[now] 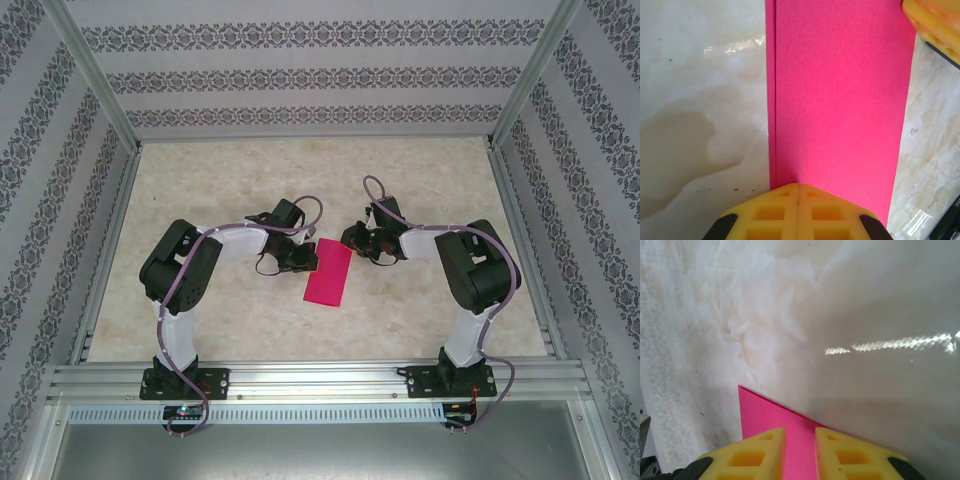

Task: Fold a paper plane with a square sheet of paper (pick it up from the middle)
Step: Fold the square sheet of paper in half at the center of the table.

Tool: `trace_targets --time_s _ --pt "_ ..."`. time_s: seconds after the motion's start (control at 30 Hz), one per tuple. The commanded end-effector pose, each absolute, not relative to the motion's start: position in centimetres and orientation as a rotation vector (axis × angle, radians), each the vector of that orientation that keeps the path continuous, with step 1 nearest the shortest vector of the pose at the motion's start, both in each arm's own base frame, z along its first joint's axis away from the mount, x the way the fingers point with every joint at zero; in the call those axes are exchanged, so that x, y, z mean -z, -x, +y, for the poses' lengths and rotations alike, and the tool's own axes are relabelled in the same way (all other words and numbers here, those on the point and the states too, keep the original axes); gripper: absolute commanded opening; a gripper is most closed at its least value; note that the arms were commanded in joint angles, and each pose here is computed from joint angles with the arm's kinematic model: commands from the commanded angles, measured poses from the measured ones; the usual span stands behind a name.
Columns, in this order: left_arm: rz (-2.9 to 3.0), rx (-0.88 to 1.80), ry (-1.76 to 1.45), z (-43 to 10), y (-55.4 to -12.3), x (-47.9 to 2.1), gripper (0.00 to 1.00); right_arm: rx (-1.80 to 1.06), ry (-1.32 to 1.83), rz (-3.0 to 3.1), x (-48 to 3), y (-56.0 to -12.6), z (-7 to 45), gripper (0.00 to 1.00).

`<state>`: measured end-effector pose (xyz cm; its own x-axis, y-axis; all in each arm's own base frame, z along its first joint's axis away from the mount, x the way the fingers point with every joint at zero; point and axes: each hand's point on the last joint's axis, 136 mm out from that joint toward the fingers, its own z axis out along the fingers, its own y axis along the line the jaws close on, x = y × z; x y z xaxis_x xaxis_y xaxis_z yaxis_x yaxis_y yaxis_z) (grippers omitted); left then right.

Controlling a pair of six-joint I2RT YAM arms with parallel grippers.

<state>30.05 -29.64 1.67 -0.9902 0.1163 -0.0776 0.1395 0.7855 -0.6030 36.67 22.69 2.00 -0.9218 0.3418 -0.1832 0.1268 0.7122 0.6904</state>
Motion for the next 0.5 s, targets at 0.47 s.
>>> trace_targets --time_s 0.47 --pt "2.866 0.97 -0.131 -28.6 -29.4 -5.1 0.29 -0.812 -0.374 2.594 -6.6 -30.8 21.2 0.5"
